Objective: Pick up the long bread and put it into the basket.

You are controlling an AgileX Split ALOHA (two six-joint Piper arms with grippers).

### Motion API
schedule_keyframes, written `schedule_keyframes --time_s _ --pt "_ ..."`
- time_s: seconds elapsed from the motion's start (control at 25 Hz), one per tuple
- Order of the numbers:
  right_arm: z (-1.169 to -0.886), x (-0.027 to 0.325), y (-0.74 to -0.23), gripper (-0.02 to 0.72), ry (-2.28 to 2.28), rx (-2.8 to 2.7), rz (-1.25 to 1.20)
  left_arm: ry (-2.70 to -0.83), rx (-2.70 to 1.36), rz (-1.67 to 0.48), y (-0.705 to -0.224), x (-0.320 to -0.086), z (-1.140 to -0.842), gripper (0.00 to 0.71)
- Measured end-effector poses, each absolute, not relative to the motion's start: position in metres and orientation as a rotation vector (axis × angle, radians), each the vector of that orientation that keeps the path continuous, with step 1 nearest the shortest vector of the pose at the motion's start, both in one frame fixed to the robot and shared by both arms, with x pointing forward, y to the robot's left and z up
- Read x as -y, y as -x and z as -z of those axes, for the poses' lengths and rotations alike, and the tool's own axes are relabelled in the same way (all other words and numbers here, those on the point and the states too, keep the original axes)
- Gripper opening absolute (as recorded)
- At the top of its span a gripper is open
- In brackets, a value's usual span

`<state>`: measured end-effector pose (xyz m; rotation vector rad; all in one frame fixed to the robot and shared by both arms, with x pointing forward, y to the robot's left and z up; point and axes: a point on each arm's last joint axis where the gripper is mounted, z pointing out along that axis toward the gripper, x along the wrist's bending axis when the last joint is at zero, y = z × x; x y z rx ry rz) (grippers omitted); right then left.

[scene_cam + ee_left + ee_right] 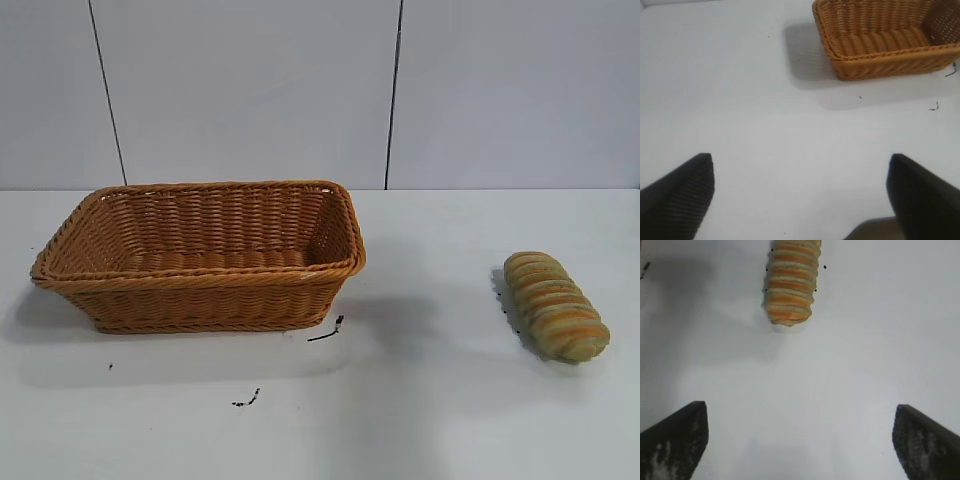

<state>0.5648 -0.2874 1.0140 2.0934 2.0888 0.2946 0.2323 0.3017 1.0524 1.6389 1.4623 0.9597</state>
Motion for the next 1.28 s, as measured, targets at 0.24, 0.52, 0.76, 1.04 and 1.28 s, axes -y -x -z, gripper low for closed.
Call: schedule_keyframes --time_s 0.24,0.52,0.76,1.04,1.28 --pt "-0.962 0.286 -0.621 0.693 -2.129 -2.124 -0.225 -1.639 -1.462 -0.960 -0.232 -0.302 -1.052 0.696" --pt "-0.923 0.277 -0.635 0.693 -2.133 -2.202 -0.131 -1.639 -1.462 -0.960 -0.232 -0.302 -1.052 0.696" --pt "-0.914 0.275 -0.641 0.693 -2.120 -2.186 -0.154 -1.639 -1.462 -0.960 -0.232 -0.302 -1.052 0.696" --pt "-0.888 0.275 -0.642 0.693 -2.151 -2.210 -0.104 -1.639 -1.462 -0.960 -0.232 -0.302 -1.052 0.696" --pt "-0.888 0.275 -0.644 0.637 -2.146 -2.203 -0.119 -1.639 -1.462 -0.960 -0.232 -0.302 -1.052 0.696"
